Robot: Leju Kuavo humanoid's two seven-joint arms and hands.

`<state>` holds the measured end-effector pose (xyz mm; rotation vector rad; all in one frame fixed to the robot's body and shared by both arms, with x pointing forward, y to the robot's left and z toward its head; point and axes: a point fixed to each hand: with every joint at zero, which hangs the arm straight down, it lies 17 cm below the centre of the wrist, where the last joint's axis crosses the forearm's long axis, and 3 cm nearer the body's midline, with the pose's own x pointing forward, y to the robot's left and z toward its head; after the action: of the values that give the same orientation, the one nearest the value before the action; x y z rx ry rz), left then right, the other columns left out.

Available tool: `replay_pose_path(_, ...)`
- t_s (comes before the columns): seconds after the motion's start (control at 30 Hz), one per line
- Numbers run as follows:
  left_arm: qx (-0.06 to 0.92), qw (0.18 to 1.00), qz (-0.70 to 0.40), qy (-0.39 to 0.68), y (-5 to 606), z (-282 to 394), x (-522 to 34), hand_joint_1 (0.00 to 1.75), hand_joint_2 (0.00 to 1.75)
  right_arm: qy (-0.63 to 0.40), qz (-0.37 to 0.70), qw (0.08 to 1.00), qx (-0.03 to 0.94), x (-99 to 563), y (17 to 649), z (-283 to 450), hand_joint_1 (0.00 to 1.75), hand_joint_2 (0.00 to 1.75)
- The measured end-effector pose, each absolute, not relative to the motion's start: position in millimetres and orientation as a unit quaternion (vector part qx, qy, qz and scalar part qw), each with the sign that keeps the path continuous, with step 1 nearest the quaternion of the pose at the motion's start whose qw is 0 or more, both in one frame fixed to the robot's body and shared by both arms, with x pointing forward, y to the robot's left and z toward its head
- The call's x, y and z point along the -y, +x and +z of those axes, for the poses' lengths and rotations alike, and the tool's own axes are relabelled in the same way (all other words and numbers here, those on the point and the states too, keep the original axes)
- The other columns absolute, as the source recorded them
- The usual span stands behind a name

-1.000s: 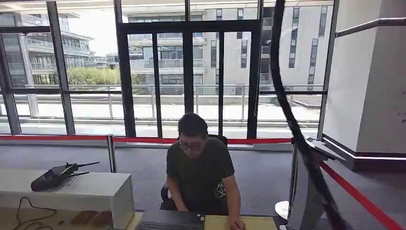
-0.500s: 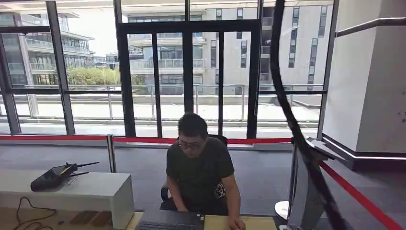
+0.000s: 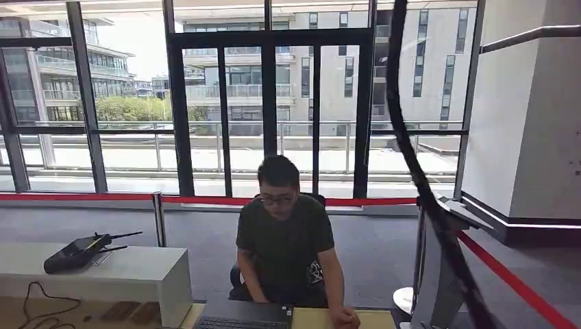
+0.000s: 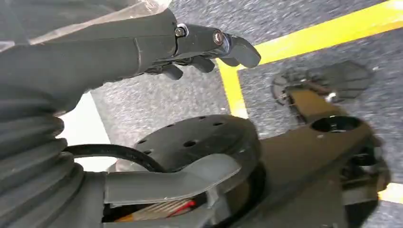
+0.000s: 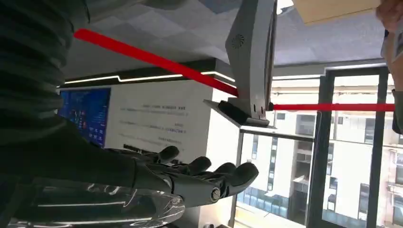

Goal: Pass the card to the sensor for recognition and then transmit it.

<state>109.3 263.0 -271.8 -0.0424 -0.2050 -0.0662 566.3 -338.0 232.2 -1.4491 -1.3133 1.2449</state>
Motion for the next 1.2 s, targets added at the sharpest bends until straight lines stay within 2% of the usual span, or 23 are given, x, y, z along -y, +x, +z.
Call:
replay_pose_path(0.03,0.102,0.994,-0.033,-0.021,108,-272,-263,0.0,1.75,-0.573,0.492,0.4,0.52,338,566,233,0.0,1.75)
replay_pose_path(1.2,0.102,0.994,-0.023,-0.011,113,-272,-267,0.0,1.75,-0.599,0.514,0.356,0.5,323,578,238,0.0,1.75)
